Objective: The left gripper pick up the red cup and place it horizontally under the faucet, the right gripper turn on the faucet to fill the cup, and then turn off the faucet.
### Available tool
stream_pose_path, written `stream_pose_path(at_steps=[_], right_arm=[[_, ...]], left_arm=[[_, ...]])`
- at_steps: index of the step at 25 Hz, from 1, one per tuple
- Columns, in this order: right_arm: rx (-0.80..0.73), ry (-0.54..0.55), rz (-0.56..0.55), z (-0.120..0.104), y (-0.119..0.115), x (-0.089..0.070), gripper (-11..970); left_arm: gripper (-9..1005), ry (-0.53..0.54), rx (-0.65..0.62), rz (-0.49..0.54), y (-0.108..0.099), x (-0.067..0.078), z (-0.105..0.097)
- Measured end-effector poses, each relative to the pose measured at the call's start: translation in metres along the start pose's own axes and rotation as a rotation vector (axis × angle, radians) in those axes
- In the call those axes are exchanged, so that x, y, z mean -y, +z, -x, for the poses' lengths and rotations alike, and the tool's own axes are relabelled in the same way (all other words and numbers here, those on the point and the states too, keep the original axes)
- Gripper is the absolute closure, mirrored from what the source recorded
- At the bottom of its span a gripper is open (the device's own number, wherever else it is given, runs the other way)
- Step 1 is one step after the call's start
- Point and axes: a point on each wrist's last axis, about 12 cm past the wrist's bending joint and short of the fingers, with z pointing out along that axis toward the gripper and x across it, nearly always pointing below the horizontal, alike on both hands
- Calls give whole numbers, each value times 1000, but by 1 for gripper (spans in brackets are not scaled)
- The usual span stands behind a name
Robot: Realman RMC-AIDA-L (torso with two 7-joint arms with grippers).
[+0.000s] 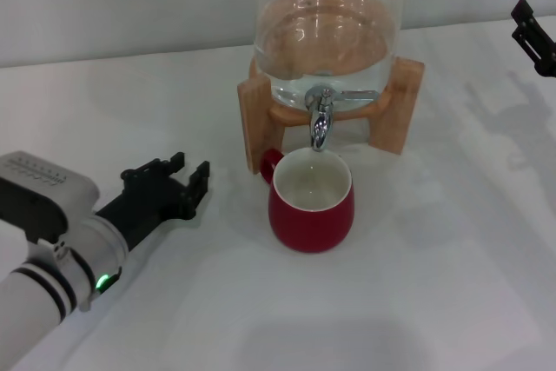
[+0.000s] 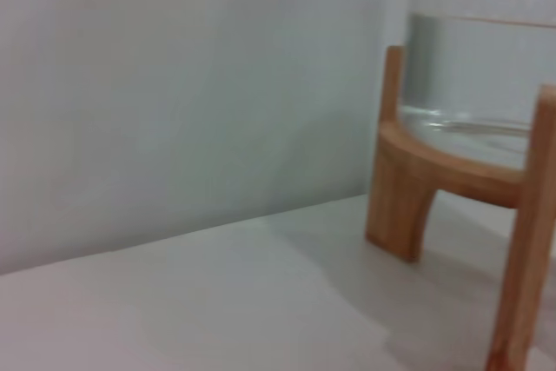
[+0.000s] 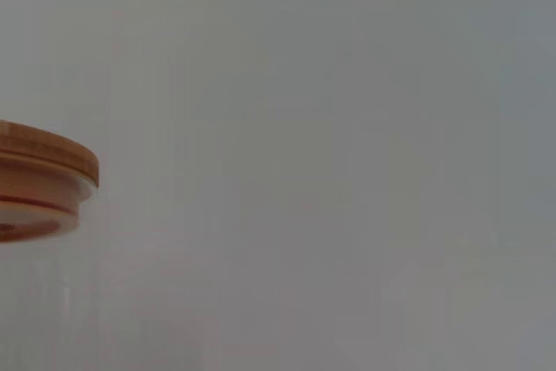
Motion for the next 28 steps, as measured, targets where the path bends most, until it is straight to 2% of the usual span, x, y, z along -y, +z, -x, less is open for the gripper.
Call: stream_pose_path(at_steps=[8, 18, 23, 28], right_arm=[[-1, 0, -3, 0, -1, 1, 152], [-10, 5, 1, -1, 5, -3, 152], [-38, 49, 13, -4, 12, -6, 152], [-60, 72, 34, -7, 10, -9, 152]], left_arm=[[539, -27, 69, 148, -26, -21, -7], [521, -2, 394, 373, -88, -40, -1], [512, -1, 496, 461, -114, -47, -4], [503, -32, 530, 557, -138, -57, -11]])
